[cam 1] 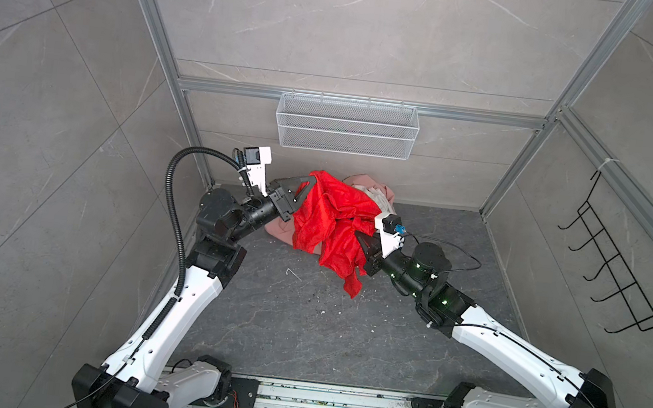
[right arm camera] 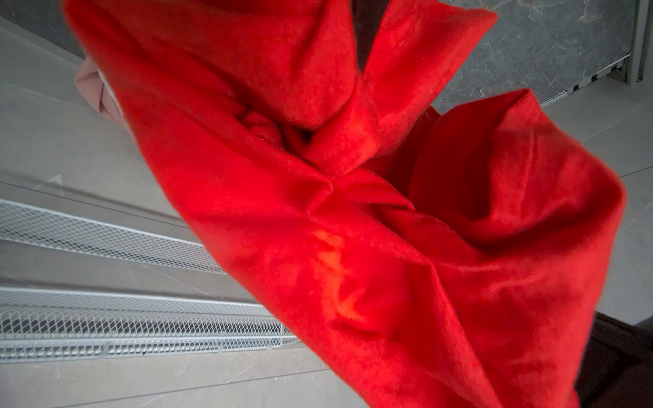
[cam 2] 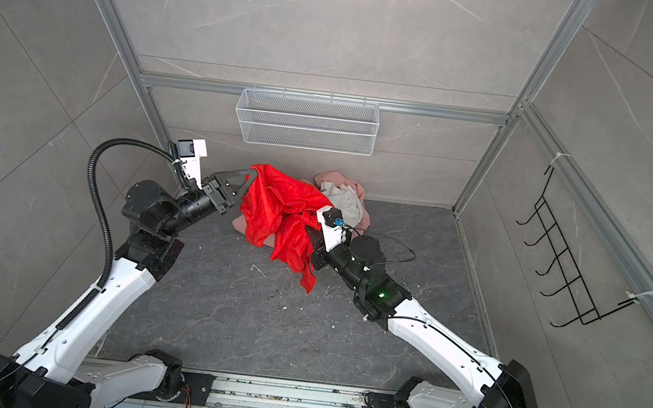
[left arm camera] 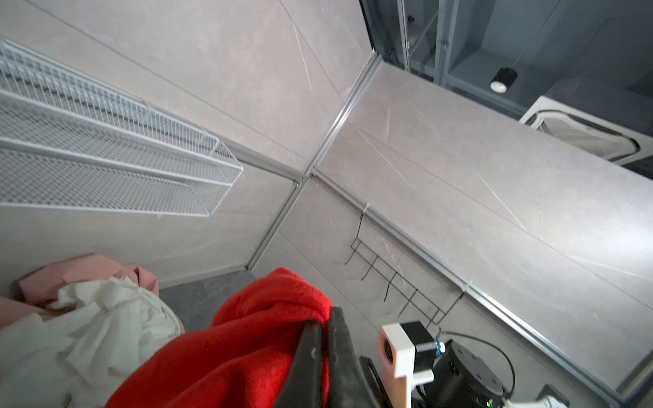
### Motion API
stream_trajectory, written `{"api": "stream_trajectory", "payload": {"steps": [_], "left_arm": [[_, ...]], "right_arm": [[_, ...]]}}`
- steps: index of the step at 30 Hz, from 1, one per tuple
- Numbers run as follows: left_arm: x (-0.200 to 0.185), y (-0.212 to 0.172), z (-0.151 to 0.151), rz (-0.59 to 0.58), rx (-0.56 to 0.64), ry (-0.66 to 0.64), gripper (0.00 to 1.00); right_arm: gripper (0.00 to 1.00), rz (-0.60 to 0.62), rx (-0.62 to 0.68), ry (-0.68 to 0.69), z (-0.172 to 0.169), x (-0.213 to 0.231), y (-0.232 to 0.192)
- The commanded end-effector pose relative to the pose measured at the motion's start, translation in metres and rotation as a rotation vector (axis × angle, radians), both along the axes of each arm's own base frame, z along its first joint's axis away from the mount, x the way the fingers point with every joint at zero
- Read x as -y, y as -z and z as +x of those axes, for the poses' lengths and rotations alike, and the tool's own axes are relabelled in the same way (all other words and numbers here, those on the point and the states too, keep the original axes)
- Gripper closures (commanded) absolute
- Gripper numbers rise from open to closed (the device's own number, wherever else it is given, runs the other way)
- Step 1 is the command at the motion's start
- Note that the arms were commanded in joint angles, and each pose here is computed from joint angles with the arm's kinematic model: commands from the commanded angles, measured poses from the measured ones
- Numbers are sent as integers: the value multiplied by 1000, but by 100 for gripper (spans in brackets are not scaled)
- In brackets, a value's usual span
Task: Pick out a specific cloth from the pile
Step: 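Carry the red cloth with both grippers toward the robot, away from the pile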
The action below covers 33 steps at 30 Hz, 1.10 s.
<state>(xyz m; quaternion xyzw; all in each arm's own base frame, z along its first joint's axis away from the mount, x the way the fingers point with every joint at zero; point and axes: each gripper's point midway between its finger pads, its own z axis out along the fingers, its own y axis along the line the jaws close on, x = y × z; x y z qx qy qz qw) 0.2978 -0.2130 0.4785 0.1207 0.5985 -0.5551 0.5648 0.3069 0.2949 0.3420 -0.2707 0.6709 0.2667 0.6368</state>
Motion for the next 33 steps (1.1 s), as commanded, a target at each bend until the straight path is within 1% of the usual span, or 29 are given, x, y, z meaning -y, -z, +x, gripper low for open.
{"api": "stream_trajectory", "payload": {"steps": [1,12,16,23,28,30,33], "left_arm": [[1,-9,-22,6,61,-8,100],[14,44,-32,13,-68,12,100],[27,69,-40,32,-124,46,100],[57,131,-52,82,-258,90,100],[78,166,-61,100,-314,120,100],[80,182,-62,114,-348,119,100],[72,209,-62,135,-392,82,100]], "right_arm": [[100,30,5,14,-9,10,-10],[100,-21,-56,39,-28,34,10],[100,-29,-91,51,-35,43,23],[100,-24,-173,44,-42,45,47],[100,-24,-227,38,-45,41,70],[100,-23,-244,35,-46,39,78],[100,-23,-269,26,-50,35,89]]}}
